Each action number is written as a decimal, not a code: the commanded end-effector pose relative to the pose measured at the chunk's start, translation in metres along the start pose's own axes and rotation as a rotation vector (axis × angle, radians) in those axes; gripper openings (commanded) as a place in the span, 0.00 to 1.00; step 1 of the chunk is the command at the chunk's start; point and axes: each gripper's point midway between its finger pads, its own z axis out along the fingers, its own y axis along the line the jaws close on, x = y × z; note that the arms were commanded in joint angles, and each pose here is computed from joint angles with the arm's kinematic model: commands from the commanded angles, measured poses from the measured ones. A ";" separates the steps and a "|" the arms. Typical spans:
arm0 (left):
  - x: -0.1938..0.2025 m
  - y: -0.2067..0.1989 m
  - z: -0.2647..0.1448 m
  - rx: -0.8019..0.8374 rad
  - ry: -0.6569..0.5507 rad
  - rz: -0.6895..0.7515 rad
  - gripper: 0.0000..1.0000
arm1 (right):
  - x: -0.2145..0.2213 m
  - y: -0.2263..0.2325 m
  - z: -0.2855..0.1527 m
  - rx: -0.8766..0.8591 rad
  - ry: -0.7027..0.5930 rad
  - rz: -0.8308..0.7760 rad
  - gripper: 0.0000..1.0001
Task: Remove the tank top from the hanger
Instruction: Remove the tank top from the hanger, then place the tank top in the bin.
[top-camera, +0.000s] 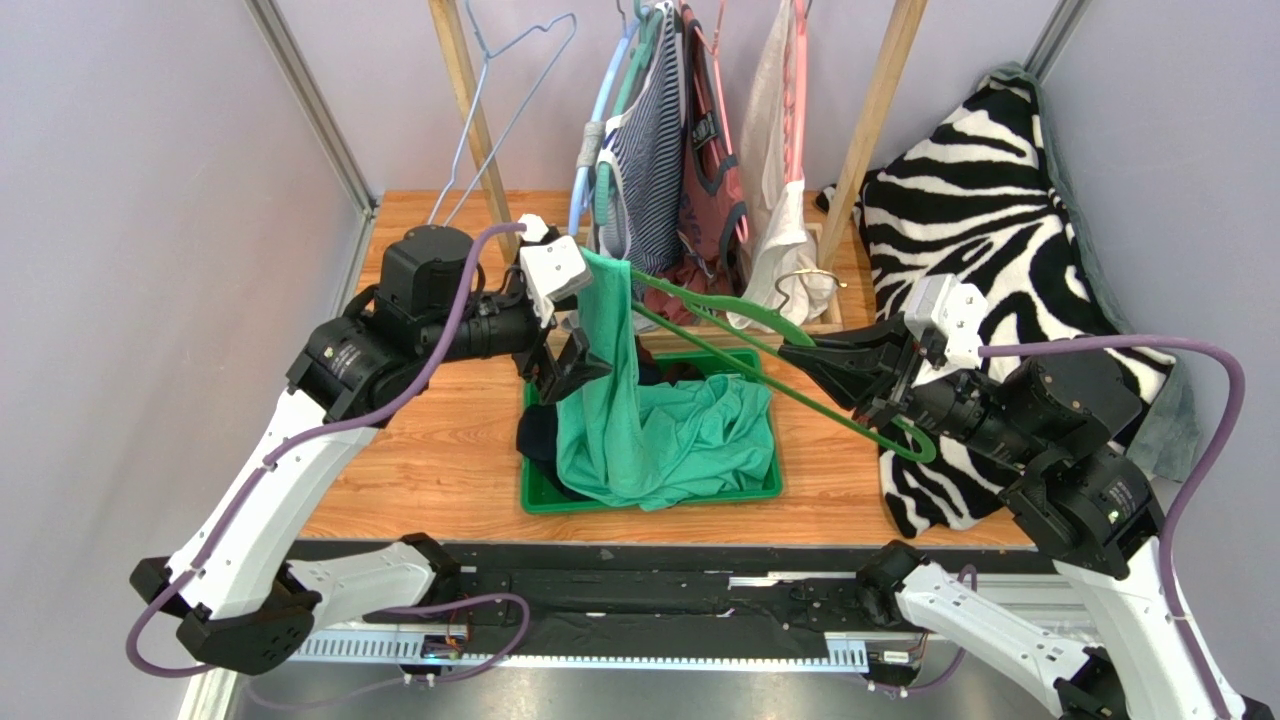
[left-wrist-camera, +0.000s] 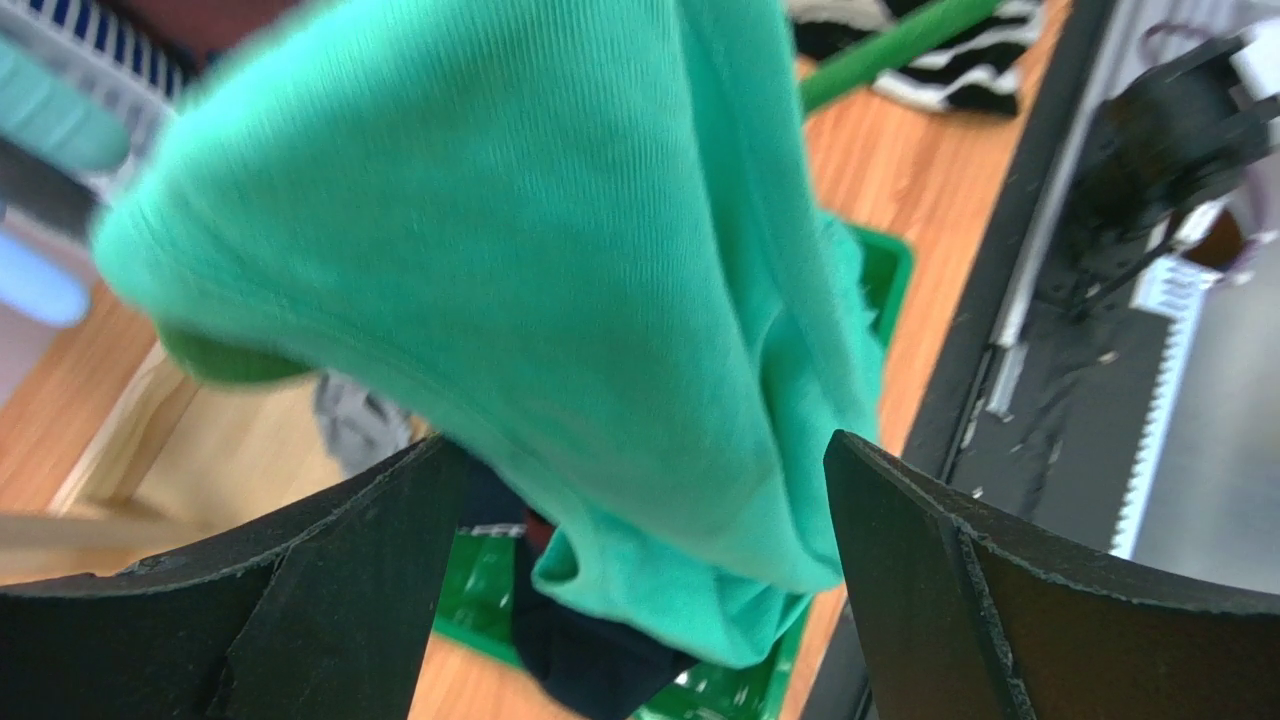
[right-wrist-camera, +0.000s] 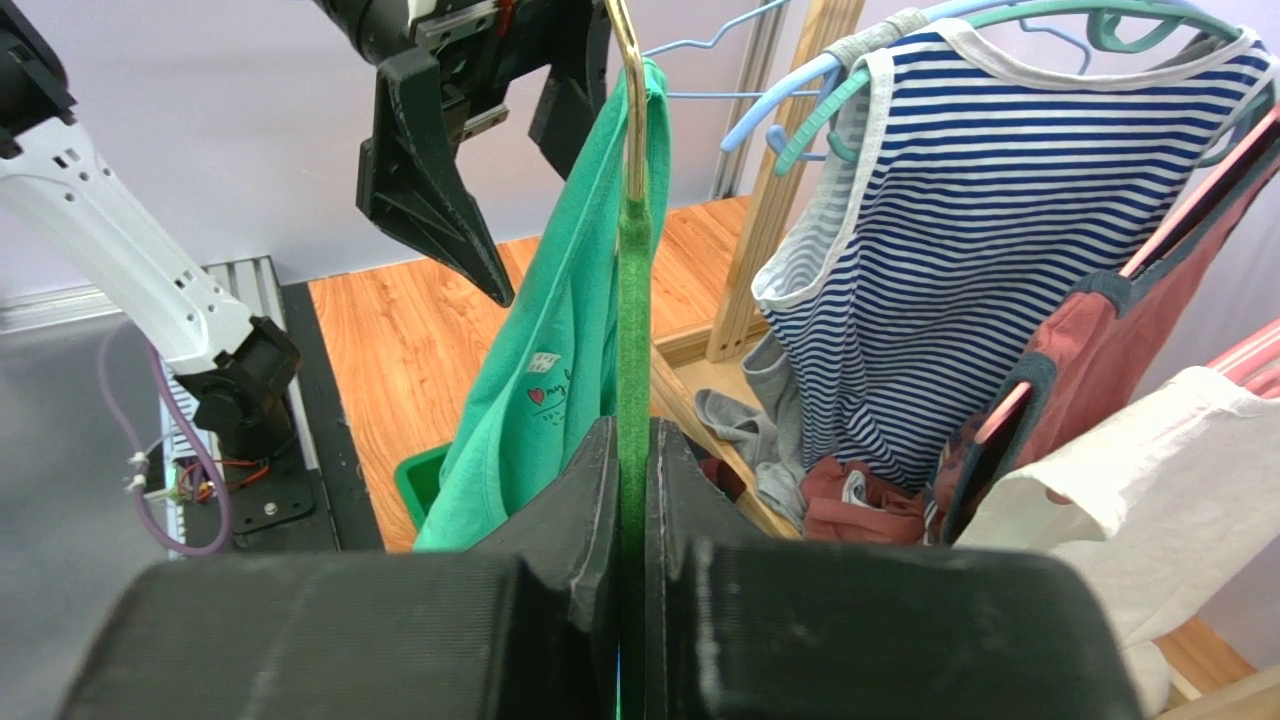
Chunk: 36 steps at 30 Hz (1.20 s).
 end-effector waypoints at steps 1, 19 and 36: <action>-0.032 -0.016 -0.004 0.087 -0.112 -0.044 0.93 | -0.028 0.002 -0.005 -0.001 -0.084 -0.011 0.00; -0.064 0.068 -0.065 -0.432 -0.194 0.043 0.00 | 0.004 0.007 -0.053 0.097 0.016 0.022 0.00; -0.053 -0.017 -0.042 0.070 -0.161 0.075 0.97 | -0.013 0.012 -0.100 0.187 -0.059 0.015 0.00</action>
